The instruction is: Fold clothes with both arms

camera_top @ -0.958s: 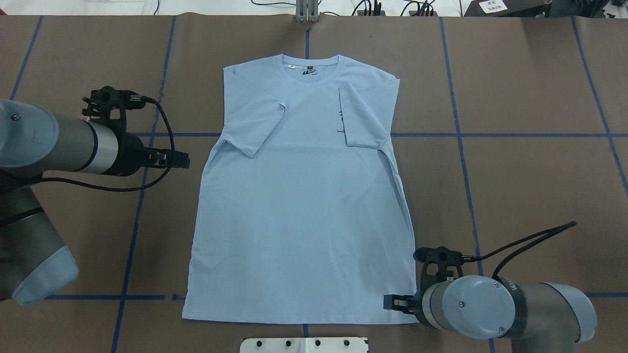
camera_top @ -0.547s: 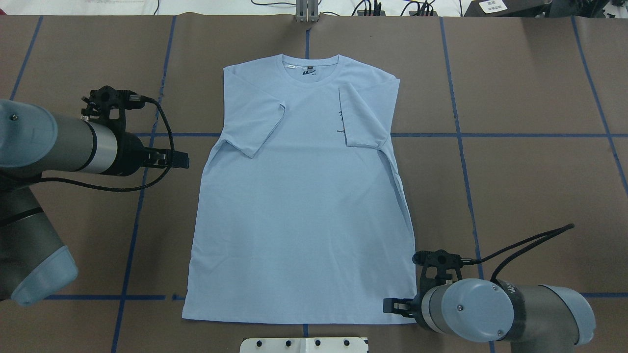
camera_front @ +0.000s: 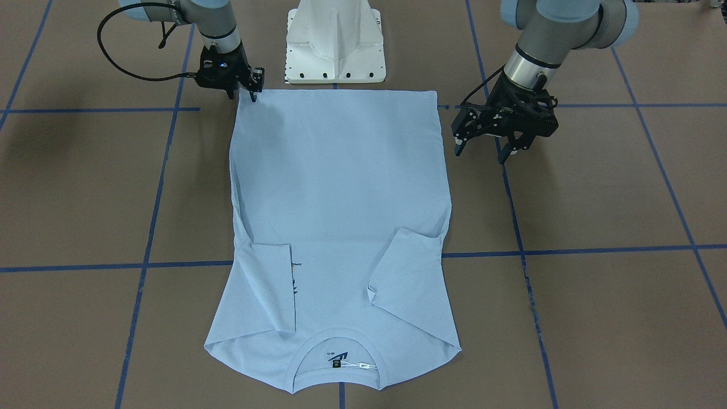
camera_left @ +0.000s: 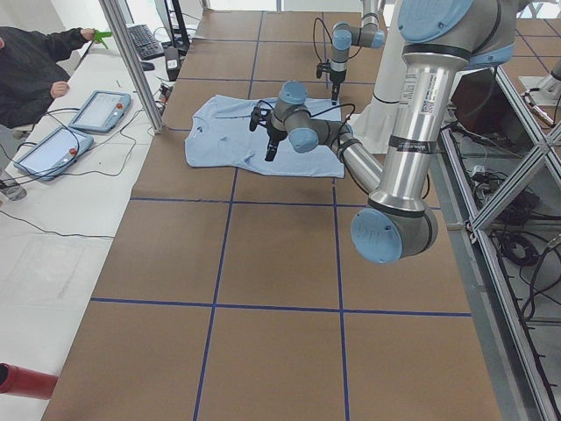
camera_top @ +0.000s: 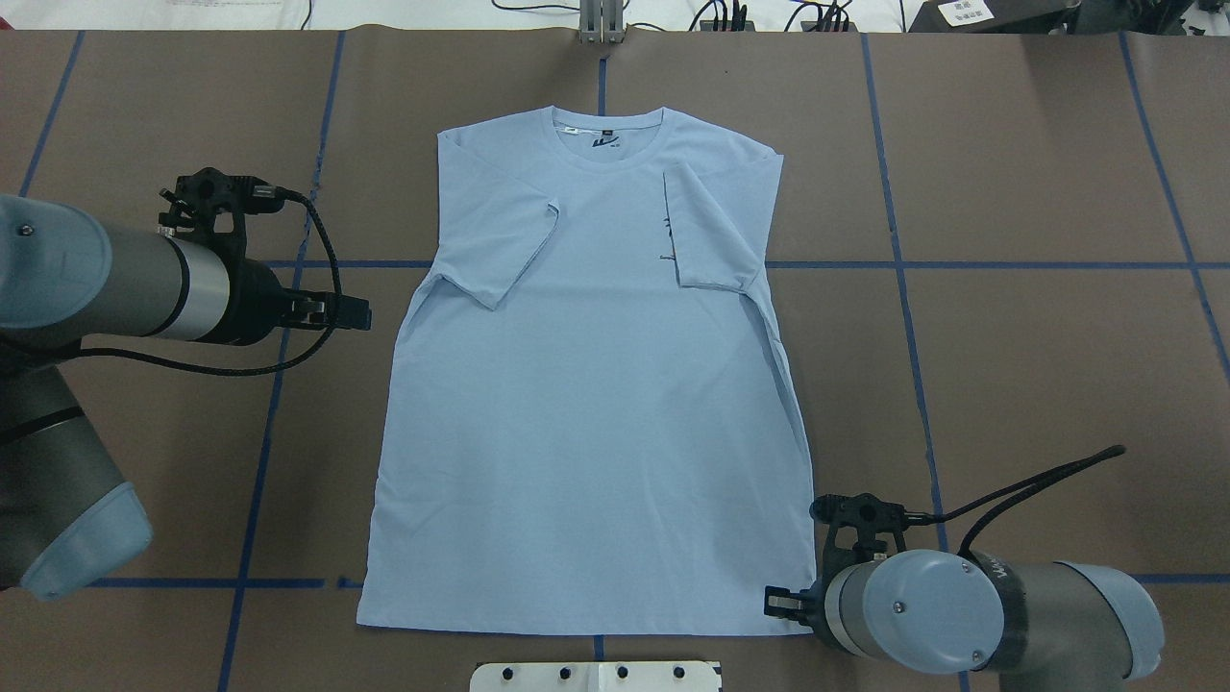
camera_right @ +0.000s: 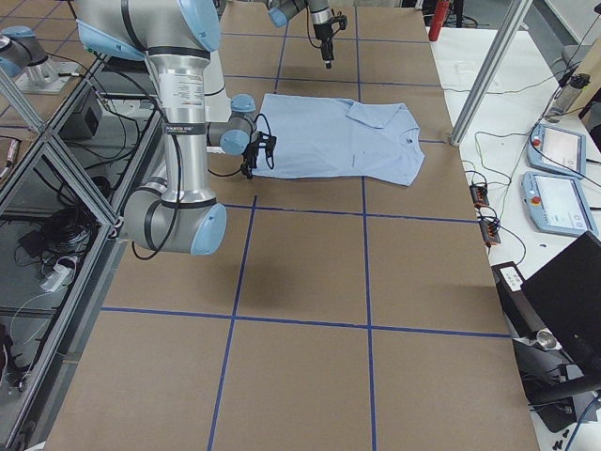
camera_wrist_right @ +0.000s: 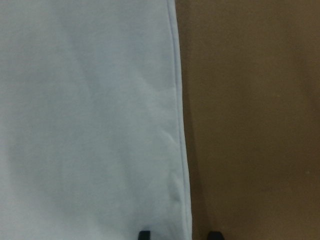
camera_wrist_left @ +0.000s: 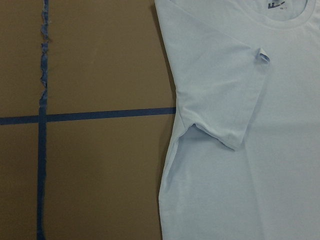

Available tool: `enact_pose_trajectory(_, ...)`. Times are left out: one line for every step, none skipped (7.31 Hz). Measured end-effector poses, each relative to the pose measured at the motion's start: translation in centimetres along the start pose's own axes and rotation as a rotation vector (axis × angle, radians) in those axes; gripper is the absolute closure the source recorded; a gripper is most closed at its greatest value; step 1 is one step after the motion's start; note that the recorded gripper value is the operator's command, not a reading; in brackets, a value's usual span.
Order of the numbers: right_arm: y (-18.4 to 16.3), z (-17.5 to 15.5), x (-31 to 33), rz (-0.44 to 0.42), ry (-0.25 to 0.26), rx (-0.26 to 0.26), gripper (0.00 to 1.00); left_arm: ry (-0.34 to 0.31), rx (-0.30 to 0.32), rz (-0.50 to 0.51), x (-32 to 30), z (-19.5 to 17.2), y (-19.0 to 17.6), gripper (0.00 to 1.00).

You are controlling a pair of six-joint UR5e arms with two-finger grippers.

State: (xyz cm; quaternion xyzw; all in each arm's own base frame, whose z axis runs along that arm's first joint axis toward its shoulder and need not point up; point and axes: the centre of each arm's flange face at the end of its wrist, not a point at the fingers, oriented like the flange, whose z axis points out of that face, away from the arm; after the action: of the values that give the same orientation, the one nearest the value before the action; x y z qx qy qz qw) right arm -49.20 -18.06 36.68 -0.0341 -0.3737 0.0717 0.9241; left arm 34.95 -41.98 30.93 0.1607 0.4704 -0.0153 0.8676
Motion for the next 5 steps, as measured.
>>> enact_pose_trajectory(0.1,0.01,-0.02,0.0,0.0,-0.001,1.0,-0.001,0.0,0.0,-0.05,0.07,0.0,0.0)
enact_pose_trajectory(0.15,0.0,-0.03,-0.001,0.0,-0.002,1.0,-0.003,-0.001,0.0,-0.08,0.13,0.0,0.0)
enact_pose_trajectory(0.19,-0.08,-0.06,-0.001,-0.002,-0.003,1.0,-0.003,-0.001,0.0,-0.09,0.16,0.01,0.0)
enact_pose_trajectory(0.22,-0.27,-0.19,-0.001,-0.007,-0.003,1.0,-0.004,-0.002,0.0,-0.09,0.2,0.02,0.0)
enact_pose_trajectory(0.24,-0.6,-0.42,-0.001,-0.016,-0.002,1.0,-0.004,-0.003,0.0,-0.1,0.22,0.03,0.0)
